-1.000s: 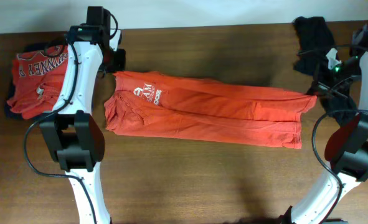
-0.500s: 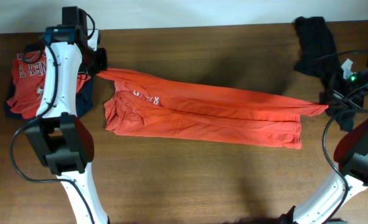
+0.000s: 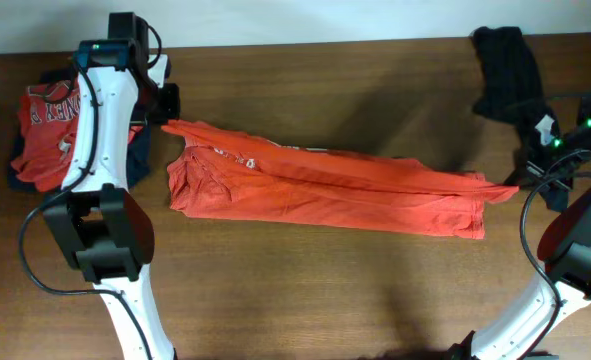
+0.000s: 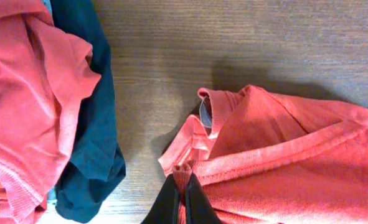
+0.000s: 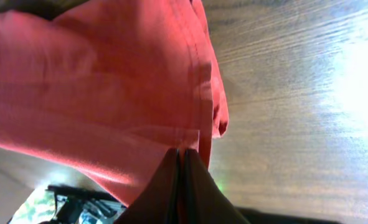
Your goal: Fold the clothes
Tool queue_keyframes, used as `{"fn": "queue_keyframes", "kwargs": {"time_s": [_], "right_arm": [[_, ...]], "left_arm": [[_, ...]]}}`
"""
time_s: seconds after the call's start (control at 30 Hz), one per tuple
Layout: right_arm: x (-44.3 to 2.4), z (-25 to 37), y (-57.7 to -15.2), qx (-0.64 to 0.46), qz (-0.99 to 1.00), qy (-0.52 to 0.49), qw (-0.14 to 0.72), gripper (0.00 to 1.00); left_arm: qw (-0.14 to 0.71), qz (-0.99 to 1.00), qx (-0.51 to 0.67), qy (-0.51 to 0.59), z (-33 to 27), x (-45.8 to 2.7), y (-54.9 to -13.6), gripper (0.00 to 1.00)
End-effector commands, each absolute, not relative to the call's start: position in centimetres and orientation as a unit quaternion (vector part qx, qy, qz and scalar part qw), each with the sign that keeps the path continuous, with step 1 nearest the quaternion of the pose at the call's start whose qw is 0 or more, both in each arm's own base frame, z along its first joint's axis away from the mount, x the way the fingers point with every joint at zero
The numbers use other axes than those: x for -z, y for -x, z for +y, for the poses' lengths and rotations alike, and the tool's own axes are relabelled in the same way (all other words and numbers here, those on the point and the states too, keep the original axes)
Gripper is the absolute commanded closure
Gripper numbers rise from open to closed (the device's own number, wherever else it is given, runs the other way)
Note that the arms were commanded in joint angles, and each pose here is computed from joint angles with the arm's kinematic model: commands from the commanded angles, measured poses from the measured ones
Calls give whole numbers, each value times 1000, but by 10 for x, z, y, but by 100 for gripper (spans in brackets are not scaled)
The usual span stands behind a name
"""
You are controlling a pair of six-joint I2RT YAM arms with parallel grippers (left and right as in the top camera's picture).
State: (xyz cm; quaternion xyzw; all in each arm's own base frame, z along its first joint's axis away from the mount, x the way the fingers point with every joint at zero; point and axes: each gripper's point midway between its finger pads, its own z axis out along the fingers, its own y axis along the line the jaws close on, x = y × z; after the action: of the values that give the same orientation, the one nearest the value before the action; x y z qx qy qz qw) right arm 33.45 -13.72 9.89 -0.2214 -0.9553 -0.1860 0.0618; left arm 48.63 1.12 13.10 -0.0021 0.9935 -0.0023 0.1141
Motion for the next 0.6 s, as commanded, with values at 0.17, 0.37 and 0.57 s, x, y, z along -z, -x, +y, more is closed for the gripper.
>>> {"fn": "queue_keyframes", "kwargs": {"time_s": [0.17, 0.37, 0.57], "right_arm": [[-95, -146, -337, 178, -959, 218, 45, 96], [-94, -155, -368, 180, -962, 204, -24, 96], [-94, -157, -375, 179, -965, 188, -43, 96]], "left_arm": [[102, 995, -8, 5, 14, -98, -478, 99], [178, 984, -6, 20, 14, -85, -515, 99], [217, 976, -2, 19, 13, -94, -532, 99]]}}
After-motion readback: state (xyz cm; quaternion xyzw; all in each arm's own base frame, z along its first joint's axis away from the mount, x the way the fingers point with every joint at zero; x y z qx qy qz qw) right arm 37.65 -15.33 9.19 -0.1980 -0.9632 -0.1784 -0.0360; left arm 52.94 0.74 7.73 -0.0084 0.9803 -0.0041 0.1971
